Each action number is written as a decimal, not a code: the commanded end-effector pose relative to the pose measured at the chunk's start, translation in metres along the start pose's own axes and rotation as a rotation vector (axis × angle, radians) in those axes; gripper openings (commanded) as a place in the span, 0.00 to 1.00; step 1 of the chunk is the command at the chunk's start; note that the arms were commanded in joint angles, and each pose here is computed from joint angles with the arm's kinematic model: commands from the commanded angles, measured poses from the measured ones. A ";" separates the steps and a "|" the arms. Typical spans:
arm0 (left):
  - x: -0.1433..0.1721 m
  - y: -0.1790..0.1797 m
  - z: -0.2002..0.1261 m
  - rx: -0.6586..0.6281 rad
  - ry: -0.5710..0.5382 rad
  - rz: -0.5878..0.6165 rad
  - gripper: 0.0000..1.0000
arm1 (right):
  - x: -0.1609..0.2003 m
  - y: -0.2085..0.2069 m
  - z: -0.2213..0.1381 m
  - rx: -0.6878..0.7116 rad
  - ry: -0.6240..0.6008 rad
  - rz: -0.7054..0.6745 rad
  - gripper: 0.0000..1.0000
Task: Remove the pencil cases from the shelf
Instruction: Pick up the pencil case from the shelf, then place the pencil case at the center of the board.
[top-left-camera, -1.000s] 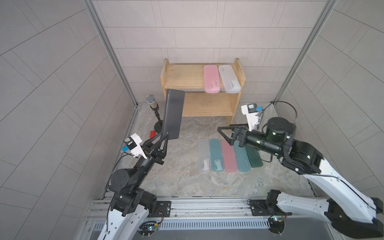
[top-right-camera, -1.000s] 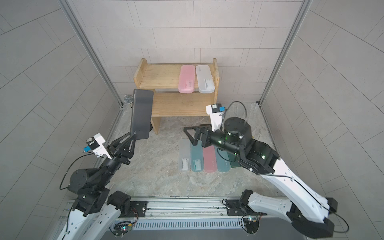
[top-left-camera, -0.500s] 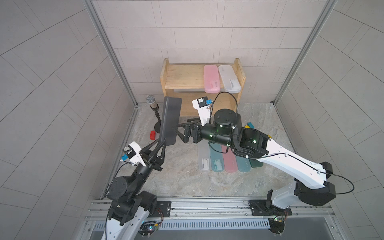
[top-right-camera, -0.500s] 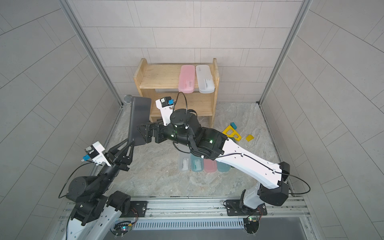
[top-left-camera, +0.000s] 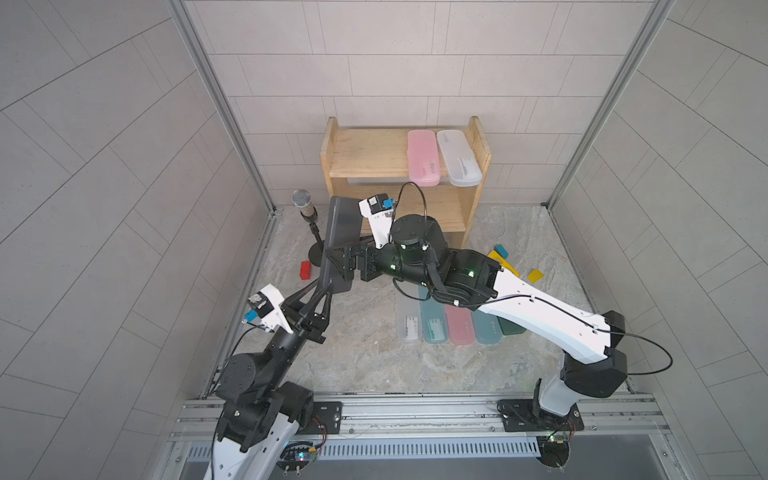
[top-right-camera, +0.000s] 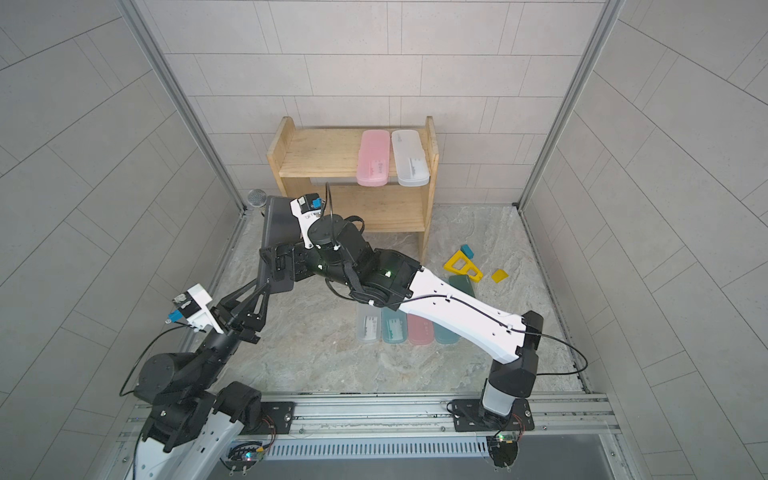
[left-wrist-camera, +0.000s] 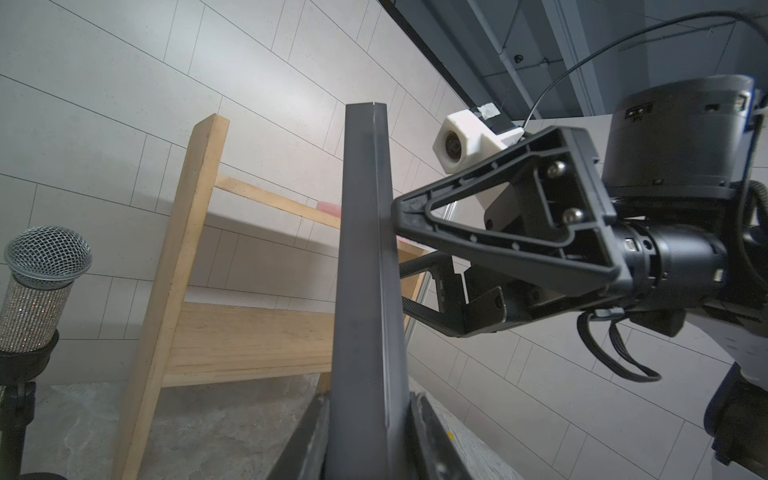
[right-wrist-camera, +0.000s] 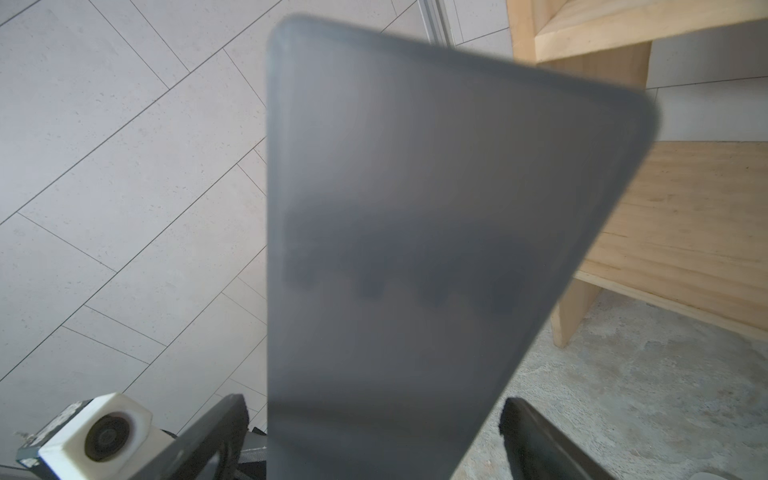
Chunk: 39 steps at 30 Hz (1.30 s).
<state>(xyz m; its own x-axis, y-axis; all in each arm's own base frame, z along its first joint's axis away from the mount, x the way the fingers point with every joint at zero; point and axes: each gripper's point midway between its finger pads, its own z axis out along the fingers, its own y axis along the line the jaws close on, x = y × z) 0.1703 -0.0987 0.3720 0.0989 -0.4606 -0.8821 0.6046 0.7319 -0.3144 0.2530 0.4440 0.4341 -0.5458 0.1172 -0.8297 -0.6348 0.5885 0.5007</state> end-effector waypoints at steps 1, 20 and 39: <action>-0.012 -0.007 -0.003 0.028 -0.054 0.016 0.00 | -0.008 0.001 -0.002 0.012 -0.020 -0.012 1.00; -0.007 -0.008 -0.007 0.040 -0.042 0.017 0.00 | 0.003 -0.011 0.017 0.040 0.000 0.030 0.87; -0.002 0.049 -0.027 -0.343 0.060 0.017 1.00 | 0.120 -0.150 0.005 0.331 0.276 0.077 0.60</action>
<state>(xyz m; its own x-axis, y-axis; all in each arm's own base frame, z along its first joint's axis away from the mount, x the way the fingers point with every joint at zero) 0.1744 -0.0600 0.3549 0.0771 -0.4522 -0.8886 0.3876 0.8347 -0.3912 0.2925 0.3839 0.2651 -0.7180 -0.0148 -0.6958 -0.4151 0.8116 0.4111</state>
